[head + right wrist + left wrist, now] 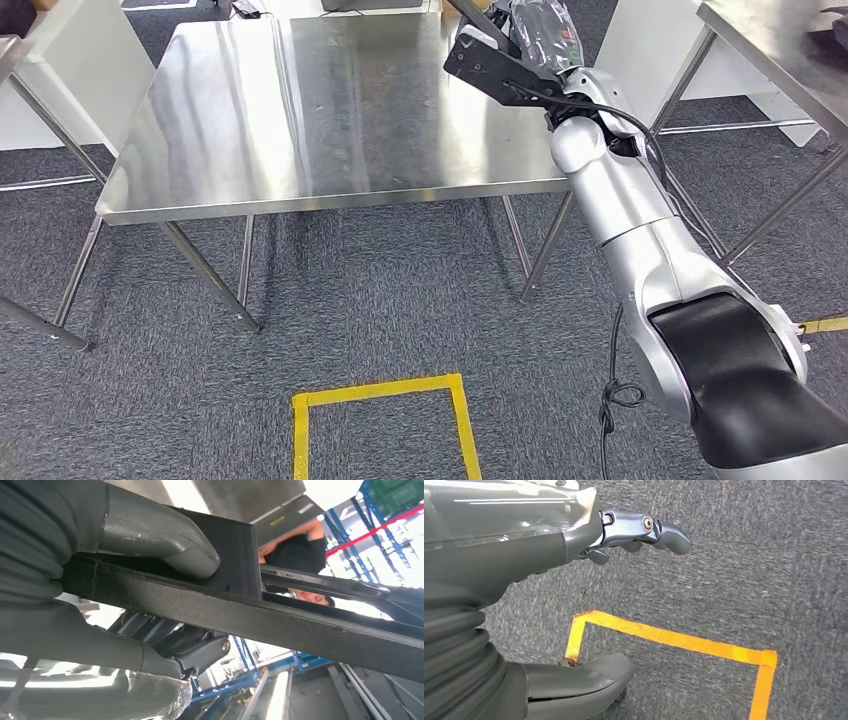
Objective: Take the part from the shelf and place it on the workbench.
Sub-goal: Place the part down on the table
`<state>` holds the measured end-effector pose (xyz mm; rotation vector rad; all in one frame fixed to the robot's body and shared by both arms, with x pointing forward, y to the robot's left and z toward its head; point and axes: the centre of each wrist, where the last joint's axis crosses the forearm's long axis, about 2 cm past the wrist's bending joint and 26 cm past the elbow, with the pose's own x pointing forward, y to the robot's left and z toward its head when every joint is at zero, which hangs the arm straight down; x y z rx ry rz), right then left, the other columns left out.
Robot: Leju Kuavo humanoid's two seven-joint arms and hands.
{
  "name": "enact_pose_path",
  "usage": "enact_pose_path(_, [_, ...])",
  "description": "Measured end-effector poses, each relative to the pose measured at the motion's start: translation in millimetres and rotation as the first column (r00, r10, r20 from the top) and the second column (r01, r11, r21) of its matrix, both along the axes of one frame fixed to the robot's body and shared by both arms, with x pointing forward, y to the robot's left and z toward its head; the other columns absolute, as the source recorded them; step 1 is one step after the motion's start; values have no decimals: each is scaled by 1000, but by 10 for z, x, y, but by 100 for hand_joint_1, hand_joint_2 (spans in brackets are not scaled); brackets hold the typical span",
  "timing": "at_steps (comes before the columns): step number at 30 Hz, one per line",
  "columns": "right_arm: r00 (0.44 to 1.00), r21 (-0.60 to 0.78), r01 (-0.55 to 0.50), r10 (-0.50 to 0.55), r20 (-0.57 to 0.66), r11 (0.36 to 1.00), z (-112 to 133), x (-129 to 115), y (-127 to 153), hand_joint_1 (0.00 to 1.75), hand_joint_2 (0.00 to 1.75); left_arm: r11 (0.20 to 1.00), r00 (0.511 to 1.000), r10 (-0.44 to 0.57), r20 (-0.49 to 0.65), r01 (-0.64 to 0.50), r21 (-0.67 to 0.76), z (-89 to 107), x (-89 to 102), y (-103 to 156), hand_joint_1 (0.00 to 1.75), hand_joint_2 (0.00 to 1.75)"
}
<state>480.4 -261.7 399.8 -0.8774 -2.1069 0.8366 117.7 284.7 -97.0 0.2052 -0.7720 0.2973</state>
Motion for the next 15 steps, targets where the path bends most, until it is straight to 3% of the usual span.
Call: enact_pose_path(15, [1000,-5,4,-4,-9,1000,-78,-7,-24,175,175,1000,1000,-1,-7,1,1,-1,-1,15,0,175])
